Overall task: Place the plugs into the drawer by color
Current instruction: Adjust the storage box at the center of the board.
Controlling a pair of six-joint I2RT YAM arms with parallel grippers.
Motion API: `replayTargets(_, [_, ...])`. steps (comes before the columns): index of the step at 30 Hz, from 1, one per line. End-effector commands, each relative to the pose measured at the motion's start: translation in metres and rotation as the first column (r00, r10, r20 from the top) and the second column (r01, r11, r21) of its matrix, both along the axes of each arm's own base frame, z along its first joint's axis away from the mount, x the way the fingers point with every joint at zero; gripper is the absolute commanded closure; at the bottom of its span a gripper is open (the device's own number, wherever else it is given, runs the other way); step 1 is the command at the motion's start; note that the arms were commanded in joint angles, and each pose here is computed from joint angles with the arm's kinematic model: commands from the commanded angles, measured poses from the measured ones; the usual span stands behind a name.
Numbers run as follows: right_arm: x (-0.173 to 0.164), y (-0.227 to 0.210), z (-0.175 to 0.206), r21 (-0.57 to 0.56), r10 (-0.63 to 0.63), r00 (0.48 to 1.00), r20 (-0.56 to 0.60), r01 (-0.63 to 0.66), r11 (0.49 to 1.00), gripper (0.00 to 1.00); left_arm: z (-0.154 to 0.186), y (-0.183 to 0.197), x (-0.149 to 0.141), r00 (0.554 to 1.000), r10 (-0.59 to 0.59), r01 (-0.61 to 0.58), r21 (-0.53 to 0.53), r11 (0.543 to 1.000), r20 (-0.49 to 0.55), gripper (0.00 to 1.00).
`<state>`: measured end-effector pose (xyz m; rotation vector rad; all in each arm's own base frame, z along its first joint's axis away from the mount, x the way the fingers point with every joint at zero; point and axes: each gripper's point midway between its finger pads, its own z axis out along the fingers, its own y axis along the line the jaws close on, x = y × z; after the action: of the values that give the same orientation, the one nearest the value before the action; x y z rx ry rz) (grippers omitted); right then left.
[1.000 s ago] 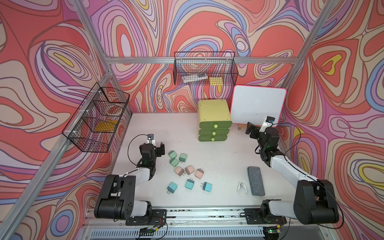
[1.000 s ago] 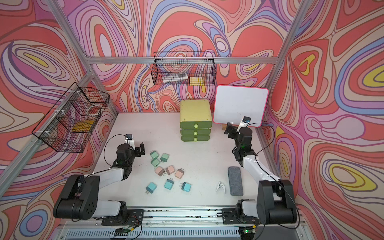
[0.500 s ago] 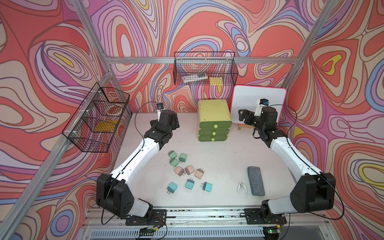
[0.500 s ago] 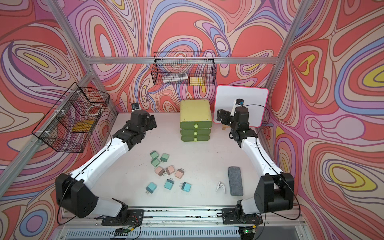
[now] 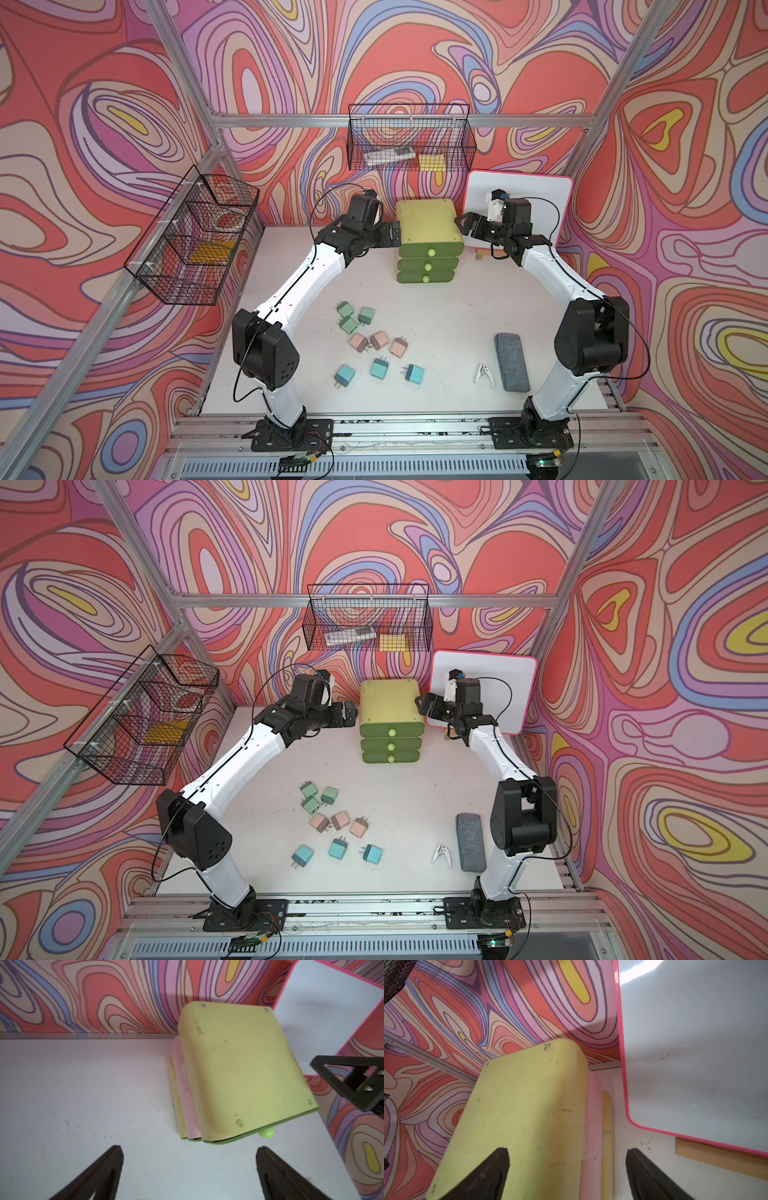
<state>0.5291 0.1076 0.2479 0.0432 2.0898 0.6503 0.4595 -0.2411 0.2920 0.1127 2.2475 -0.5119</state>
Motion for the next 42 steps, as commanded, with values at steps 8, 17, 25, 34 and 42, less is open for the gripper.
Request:
replayTargets(8, [0.012, 0.024, -0.016, 0.063, 0.126, 0.992, -0.021, -0.125, 0.990, 0.13, -0.035, -0.038, 0.020, 0.974, -0.101, 0.077, -0.124, 0.989, -0.201, 0.02])
replayTargets(17, [0.020, 0.038, -0.026, 0.116, 0.182, 0.983, -0.023, -0.179, 0.977, 0.18, -0.047, -0.048, 0.032, 0.962, -0.129, 0.087, -0.175, 0.981, -0.239, 0.06])
replayTargets(25, [0.025, 0.080, -0.035, 0.123, 0.265, 0.964, -0.034, -0.259, 0.958, 0.20, -0.069, -0.044, 0.013, 0.945, -0.145, 0.095, -0.179, 0.979, -0.292, 0.07])
replayTargets(34, [0.030, 0.138, -0.031, 0.153, 0.390, 0.920, -0.039, -0.380, 0.912, 0.20, -0.073, -0.033, -0.006, 0.948, -0.145, 0.100, -0.168, 0.981, -0.284, 0.07])
replayTargets(42, [0.028, 0.125, 0.003, 0.040, 0.346, 0.938, 0.011, -0.346, 0.937, 0.17, -0.055, -0.012, -0.005, 0.968, -0.085, 0.048, -0.157, 0.986, -0.237, 0.06])
